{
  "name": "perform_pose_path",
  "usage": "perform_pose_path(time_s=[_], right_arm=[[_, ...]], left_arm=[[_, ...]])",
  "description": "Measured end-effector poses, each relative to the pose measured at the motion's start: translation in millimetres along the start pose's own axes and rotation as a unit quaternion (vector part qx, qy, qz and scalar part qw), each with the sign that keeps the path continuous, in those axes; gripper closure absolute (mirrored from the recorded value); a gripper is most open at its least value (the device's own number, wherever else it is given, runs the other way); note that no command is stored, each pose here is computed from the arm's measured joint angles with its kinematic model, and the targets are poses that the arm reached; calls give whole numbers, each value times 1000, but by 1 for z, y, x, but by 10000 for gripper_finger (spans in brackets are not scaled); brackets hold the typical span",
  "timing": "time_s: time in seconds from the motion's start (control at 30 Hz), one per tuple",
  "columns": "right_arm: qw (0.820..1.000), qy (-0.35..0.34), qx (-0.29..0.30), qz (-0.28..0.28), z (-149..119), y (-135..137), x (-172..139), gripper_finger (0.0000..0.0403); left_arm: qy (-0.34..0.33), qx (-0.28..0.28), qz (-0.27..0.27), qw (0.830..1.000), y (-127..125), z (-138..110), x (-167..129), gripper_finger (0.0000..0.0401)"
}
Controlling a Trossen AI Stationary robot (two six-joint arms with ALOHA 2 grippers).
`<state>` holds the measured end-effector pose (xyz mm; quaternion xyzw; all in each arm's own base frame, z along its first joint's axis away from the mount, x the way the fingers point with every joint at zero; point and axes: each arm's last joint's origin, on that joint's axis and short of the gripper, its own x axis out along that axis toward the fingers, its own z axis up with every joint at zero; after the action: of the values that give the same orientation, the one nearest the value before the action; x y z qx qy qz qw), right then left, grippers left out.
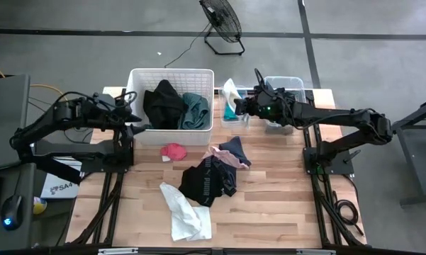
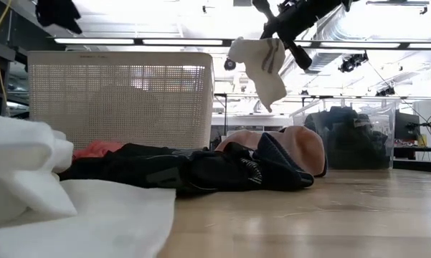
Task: Pick & Place Cloths
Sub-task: Put the white sock into the left transparent bin
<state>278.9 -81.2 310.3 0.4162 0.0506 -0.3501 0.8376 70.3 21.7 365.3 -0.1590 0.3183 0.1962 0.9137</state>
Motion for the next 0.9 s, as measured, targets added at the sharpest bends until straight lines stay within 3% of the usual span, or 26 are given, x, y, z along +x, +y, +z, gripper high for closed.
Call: perform_pose_path(time_s=[0.37,0.57,0.9], right_arm=[[999,-37,-12,-18,24,-14,8,398],[997,-50,-46,-35,34,-23,10,398],[991,-28,-113,-59,32,-38,37,398]], left_arm=[[1,0,-48,999,5,-32,24,185],[-62,12,-83,994,5,-35,9,185],[-177,23,-169,969,2,-32,-16,185]])
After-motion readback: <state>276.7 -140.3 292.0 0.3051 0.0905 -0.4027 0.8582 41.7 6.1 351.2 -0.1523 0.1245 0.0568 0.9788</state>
